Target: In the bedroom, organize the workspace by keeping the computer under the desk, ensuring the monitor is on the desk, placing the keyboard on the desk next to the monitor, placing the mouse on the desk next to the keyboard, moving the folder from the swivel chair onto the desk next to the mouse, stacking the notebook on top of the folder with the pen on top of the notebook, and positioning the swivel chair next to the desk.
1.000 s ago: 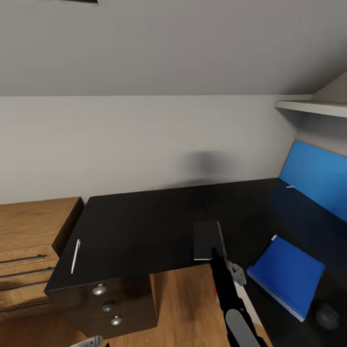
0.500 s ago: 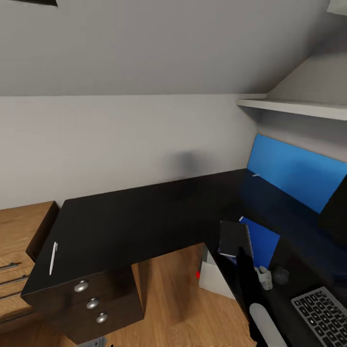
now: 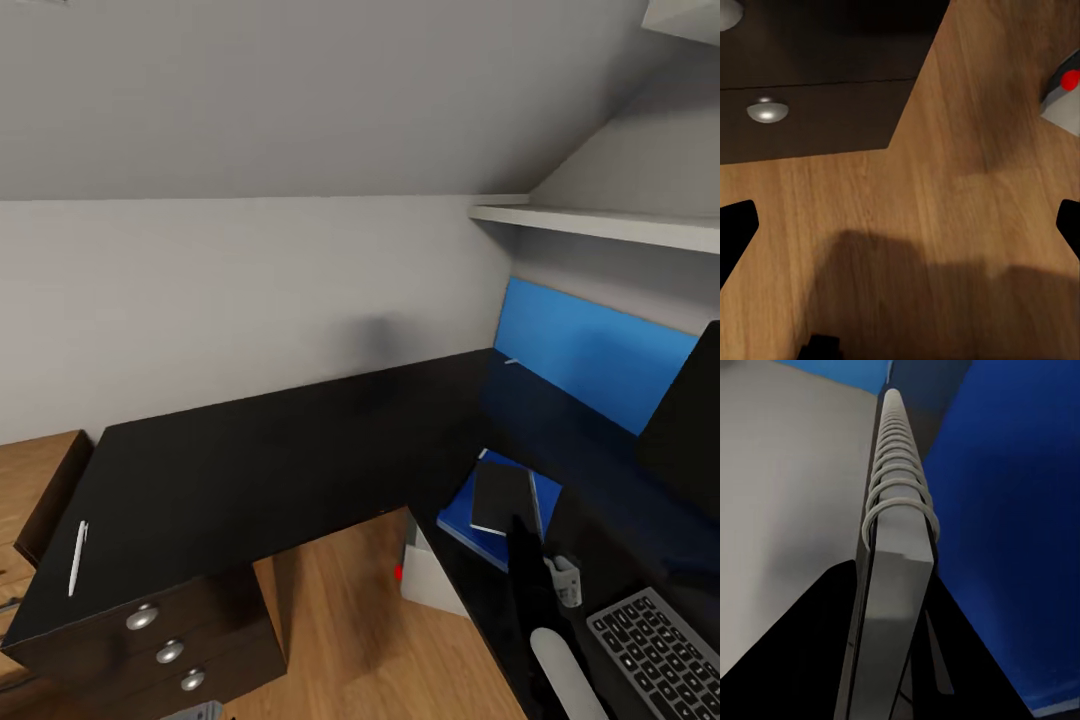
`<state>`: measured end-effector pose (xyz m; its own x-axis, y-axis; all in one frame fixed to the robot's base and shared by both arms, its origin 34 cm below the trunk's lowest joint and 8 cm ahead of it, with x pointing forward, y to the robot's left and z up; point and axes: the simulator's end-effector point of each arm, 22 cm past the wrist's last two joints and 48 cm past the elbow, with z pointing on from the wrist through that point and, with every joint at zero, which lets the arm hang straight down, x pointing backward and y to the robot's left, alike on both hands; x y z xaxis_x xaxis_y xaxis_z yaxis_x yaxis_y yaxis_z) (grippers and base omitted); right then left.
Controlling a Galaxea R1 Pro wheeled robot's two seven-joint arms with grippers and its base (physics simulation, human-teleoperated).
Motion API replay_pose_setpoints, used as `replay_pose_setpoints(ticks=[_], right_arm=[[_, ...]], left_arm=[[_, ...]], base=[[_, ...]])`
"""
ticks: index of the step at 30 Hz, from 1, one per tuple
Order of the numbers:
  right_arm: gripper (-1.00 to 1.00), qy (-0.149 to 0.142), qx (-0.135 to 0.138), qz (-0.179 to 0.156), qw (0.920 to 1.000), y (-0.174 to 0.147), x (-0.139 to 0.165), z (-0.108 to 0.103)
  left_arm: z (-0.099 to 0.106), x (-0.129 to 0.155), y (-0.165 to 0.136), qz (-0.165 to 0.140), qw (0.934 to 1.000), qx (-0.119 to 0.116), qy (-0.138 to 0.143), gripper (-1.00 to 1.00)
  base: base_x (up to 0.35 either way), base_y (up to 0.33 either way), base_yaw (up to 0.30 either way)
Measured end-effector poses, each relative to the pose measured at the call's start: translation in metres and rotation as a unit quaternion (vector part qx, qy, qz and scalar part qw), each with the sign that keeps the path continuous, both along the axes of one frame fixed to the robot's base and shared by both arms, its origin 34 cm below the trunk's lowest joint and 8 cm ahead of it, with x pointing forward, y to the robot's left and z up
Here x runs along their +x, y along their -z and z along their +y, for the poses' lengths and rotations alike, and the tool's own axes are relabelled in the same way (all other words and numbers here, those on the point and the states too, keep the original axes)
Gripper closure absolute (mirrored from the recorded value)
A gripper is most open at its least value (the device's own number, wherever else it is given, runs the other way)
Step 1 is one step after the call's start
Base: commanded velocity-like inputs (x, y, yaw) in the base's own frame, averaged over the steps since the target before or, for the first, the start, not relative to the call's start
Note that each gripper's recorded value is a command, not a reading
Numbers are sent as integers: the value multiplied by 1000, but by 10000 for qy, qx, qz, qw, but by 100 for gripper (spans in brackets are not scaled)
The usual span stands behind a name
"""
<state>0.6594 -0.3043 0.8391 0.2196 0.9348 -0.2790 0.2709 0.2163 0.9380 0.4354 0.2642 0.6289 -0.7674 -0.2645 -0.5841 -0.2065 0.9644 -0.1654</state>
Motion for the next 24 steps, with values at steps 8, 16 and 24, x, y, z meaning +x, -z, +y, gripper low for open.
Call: replay_pose_setpoints(ticks=[8,16,24], right_arm=[[100,0,-24,-24,10000,-2,0,-1],[-100,95,-16,10,10000,1,-1,-9],[-100,135,-1,71,9999,3,-2,-11]], left_arm=[[0,0,0,7,10000,2,-2,-100],[0,-1,1,13,10000,2,-2,-100],[0,-1,1,12,10000,-4,-5,-100]], base=[[135,0,0],[14,0,0],[0,0,0]])
